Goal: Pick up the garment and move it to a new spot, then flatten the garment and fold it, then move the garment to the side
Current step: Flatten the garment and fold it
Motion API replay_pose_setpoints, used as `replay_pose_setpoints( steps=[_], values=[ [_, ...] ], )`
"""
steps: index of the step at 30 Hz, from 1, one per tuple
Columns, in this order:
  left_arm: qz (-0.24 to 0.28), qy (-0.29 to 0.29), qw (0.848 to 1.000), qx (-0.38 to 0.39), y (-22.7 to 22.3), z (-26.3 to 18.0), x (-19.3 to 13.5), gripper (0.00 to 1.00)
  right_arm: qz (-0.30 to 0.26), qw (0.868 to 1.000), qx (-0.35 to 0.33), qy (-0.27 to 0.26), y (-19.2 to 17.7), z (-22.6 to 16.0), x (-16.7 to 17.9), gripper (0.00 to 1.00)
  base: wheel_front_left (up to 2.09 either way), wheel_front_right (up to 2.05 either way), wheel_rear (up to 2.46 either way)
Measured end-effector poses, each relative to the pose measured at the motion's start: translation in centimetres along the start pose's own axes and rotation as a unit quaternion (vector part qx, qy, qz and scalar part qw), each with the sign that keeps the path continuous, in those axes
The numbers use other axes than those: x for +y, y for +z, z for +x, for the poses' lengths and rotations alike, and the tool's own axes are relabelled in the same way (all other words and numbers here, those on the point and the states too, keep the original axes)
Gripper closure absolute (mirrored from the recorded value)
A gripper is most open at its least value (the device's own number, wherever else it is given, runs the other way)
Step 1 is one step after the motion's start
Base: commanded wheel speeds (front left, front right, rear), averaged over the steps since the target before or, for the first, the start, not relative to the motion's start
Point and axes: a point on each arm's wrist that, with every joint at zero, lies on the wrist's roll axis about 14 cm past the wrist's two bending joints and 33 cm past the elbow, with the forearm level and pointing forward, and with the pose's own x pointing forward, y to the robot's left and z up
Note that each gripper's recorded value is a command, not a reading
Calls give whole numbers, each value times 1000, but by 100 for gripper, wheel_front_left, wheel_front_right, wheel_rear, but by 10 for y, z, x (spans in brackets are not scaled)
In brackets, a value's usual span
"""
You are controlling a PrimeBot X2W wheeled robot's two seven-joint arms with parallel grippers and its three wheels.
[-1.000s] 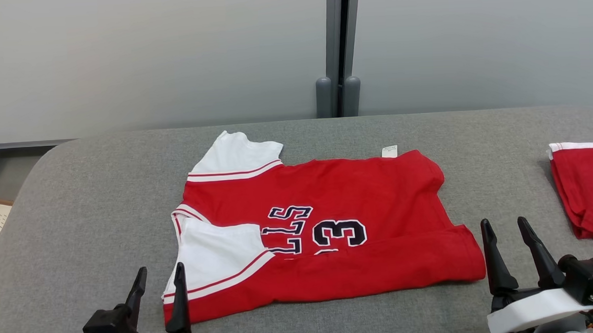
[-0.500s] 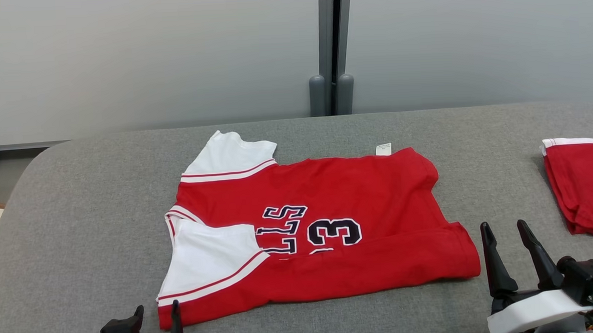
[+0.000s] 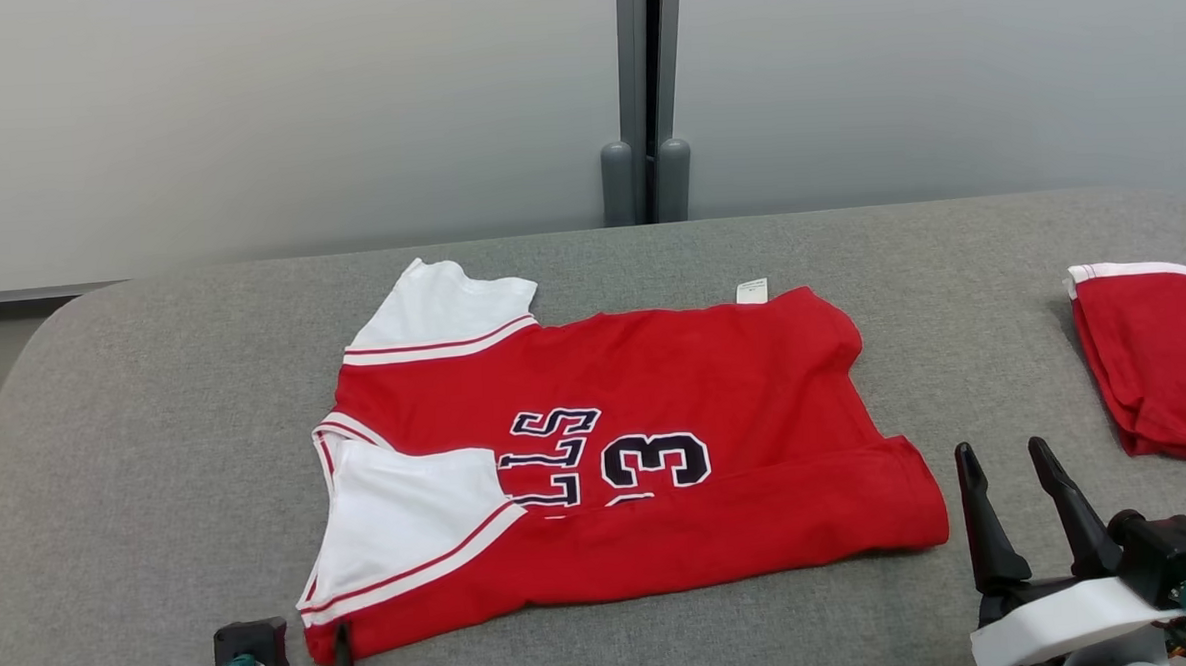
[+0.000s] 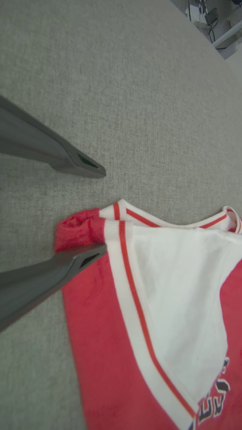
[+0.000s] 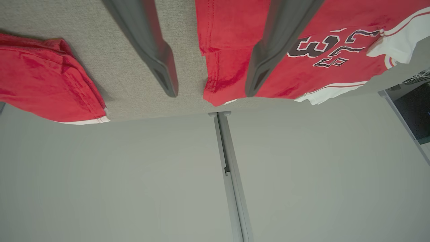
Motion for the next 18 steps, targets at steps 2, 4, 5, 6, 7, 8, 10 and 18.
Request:
replay_pose_setpoints(
  steps=[2, 4, 5, 6, 7, 8, 10, 18],
  values=[
    [4, -9, 1000, 12, -4, 1, -4, 36, 0, 1000, 0, -2, 0, 0, -1, 0, 0, 0, 0],
    [4, -18, 1000, 18, -6, 1, -8, 100, -1, 1000, -1, -5, 0, -1, -3, 0, 0, 0, 0],
    [3, -24, 1000, 19, -6, 1, -10, 100, -1, 1000, -1, -7, 1, -1, -4, 0, 0, 0, 0],
    [0, -29, 999, 20, -6, 1, -13, 100, 0, 1000, -1, -10, 0, -1, -6, 0, 0, 0, 0],
    [-5, -32, 999, 16, -5, 1, -15, 100, 1, 1000, 1, -12, -1, -1, -7, 0, 0, 0, 0],
    [-7, -31, 999, 11, -4, 1, -14, 100, 2, 1000, 7, -14, -5, -2, -7, 0, 0, 0, 0],
    [-13, -29, 1000, -1, 0, 1, -13, 100, 5, 1000, 21, -19, -14, -4, -9, 0, 0, 0, 0],
    [-34, 0, 995, -90, 47, 2, 6, 100, 40, 994, 97, -41, -57, 0, -11, 0, 0, 0, 0]
  ],
)
